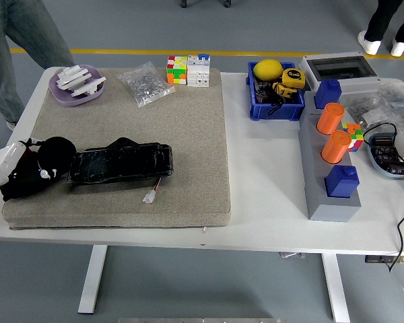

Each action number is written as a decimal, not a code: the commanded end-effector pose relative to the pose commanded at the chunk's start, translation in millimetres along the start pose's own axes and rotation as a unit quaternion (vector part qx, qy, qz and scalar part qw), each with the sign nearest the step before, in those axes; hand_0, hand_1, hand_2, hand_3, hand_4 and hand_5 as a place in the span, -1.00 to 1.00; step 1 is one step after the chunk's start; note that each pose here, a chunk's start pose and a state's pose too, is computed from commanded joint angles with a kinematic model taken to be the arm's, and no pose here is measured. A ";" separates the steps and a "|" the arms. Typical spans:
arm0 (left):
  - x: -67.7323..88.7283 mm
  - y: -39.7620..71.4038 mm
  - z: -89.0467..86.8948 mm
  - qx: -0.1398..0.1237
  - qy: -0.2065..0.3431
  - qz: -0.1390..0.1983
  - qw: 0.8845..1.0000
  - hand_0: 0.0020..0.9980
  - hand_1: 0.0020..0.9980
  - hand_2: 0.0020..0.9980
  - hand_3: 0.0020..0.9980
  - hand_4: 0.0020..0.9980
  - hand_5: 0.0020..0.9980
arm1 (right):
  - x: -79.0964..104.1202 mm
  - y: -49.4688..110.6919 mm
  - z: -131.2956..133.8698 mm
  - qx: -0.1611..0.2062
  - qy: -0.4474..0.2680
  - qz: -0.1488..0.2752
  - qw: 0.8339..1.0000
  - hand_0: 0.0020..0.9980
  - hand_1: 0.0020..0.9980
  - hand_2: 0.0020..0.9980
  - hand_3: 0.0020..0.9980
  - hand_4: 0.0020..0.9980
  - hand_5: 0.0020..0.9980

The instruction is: Pick the rag up,wipe the panel,place it on the desk

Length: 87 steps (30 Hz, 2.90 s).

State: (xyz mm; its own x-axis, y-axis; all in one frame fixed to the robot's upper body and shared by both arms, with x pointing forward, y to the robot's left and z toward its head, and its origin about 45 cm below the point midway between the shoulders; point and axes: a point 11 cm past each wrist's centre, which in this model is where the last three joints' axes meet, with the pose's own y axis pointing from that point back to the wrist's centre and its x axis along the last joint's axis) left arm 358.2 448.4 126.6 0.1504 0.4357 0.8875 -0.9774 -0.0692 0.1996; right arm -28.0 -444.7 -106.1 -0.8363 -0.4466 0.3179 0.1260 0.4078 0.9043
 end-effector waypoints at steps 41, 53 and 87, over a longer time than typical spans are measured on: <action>0.2 34.2 91.8 -0.090 0.144 0.055 0.984 -0.50 -0.49 0.07 -0.02 -0.17 -1.00 | 3.2 -0.4 -1.5 0.006 -0.007 0.003 1.000 0.62 0.35 0.36 0.19 0.97 -0.09; -3.5 35.8 95.2 -0.088 0.133 0.053 0.986 -0.50 -0.49 0.07 -0.01 -0.09 -1.00 | 5.1 -0.6 -1.8 0.007 -0.006 0.004 1.000 0.62 0.35 0.36 0.19 0.97 -0.09; -19.4 33.5 94.5 -0.065 0.075 0.031 0.995 -0.51 -0.49 0.09 0.01 0.00 -1.00 | 0.3 -0.1 -4.2 0.011 -0.009 -0.002 1.000 0.63 0.35 0.36 0.19 0.97 -0.10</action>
State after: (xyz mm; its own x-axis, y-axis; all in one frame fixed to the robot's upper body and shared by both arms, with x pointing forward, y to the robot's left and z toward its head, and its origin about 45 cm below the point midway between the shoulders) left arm 336.6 352.9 155.3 0.0757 0.5645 0.8219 -0.9965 0.0126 0.0832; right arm -26.0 -448.2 -104.9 -0.8466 -0.4337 0.3083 0.1102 0.4239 0.8990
